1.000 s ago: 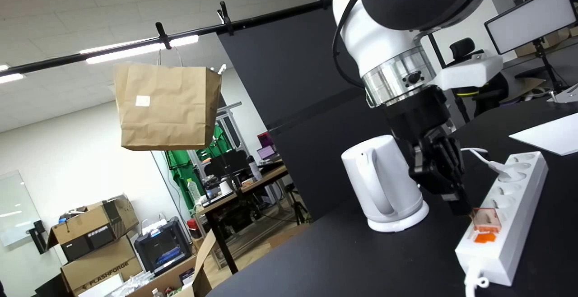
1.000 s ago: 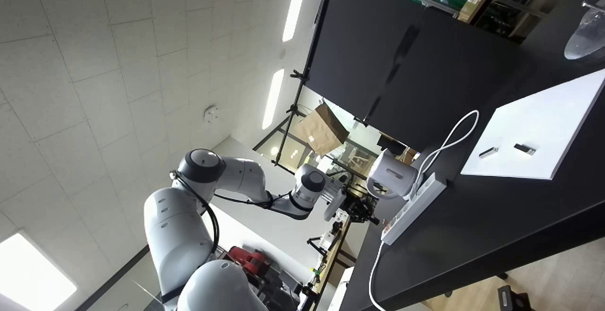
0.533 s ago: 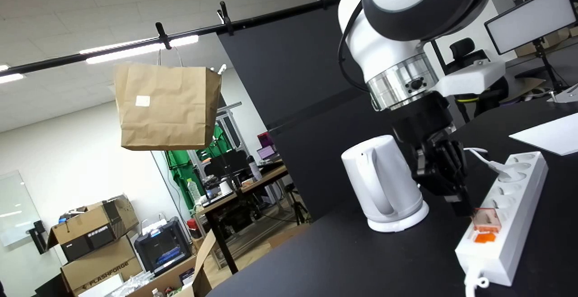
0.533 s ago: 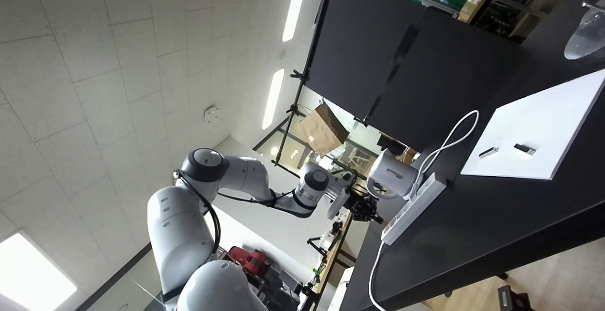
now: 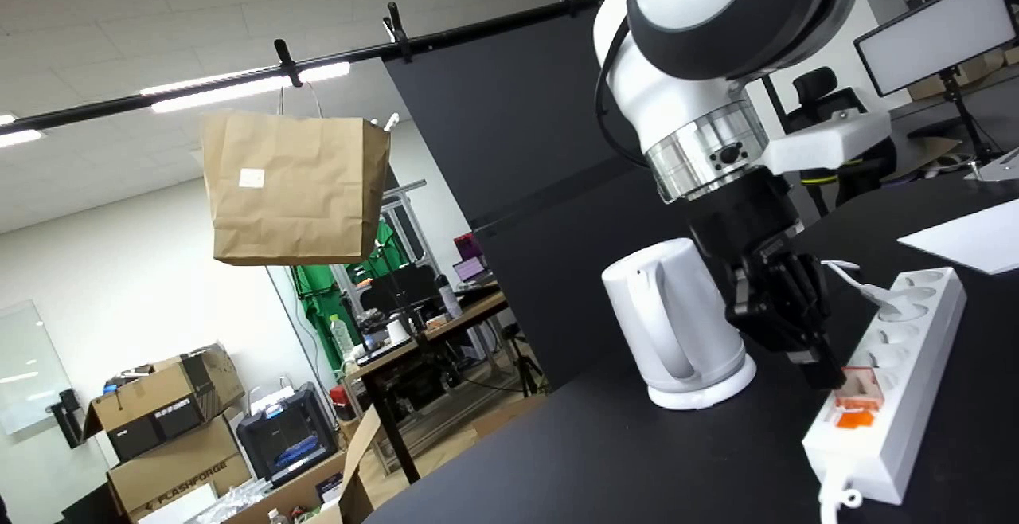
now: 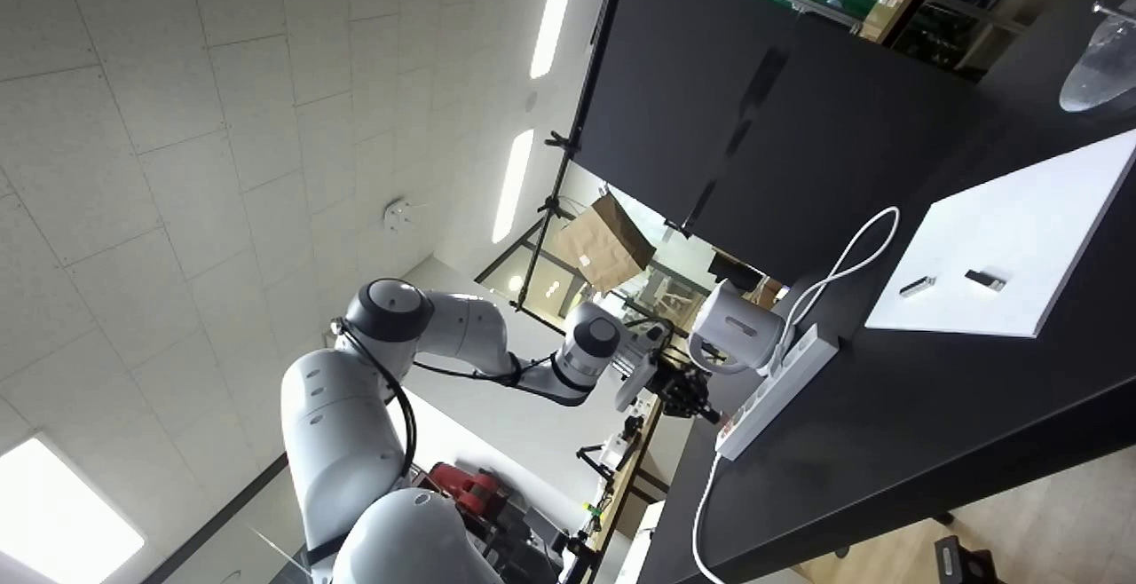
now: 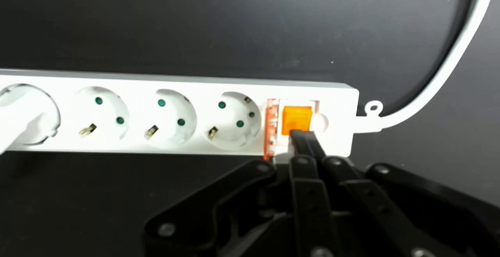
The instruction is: Turn on the extension cable
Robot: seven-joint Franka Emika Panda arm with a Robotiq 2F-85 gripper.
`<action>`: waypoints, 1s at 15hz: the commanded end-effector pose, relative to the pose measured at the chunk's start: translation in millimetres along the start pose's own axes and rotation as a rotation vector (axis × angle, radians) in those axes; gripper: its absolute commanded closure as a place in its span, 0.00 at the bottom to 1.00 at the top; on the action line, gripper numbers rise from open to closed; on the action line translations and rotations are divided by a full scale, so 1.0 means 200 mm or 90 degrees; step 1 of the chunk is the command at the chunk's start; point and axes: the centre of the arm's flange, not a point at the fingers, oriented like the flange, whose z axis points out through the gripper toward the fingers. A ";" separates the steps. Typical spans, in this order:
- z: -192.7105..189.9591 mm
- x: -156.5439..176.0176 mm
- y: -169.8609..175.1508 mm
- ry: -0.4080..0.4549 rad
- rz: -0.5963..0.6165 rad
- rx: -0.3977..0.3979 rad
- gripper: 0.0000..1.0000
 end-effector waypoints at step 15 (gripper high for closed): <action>0.09 0.07 -0.05 -0.048 0.003 -0.008 1.00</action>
